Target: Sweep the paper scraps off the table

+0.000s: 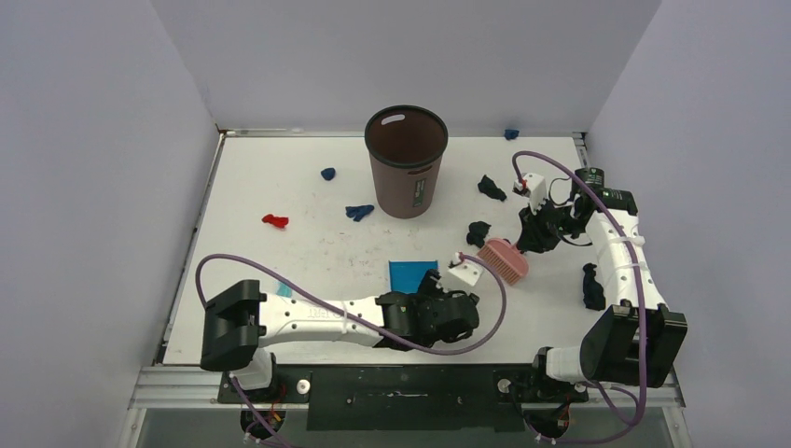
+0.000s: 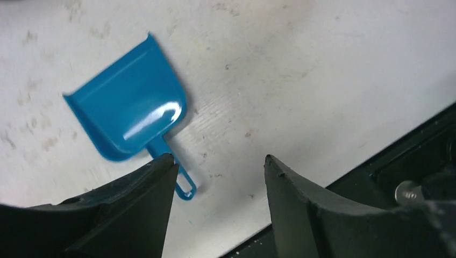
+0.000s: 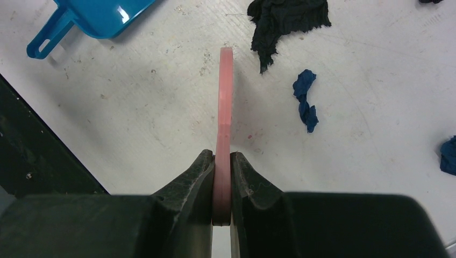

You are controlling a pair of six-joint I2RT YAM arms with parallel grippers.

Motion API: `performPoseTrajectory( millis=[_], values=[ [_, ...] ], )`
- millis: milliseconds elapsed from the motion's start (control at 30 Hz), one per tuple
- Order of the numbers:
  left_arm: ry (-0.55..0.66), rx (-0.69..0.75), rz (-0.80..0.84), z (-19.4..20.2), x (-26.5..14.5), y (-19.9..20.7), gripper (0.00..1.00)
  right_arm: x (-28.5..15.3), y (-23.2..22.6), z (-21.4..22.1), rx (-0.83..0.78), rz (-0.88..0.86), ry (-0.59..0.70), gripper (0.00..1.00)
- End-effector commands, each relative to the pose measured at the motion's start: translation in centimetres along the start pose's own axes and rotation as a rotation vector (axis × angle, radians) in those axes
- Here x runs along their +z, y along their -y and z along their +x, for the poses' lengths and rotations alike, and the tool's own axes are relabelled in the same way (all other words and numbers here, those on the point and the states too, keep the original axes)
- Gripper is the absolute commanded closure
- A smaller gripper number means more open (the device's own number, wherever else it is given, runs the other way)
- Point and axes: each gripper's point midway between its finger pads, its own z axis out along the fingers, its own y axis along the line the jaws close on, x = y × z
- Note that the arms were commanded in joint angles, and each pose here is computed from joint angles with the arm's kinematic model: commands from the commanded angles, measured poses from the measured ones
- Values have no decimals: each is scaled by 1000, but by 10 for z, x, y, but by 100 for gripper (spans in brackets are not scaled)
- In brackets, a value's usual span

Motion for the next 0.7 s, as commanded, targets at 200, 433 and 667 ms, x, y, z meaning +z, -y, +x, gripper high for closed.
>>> performPoseTrajectory(
  millis=[200, 433, 667],
  values=[
    [-54, -506, -297, 59, -9, -50, 38, 1, 2, -10, -30, -3, 61, 95],
    [-128, -525, -295, 84, 13, -45, 38, -1, 1, -14, -29, -3, 70, 95],
    [-150, -554, -281, 99, 27, -48, 46, -1, -2, -12, -32, -6, 71, 95]
  ],
)
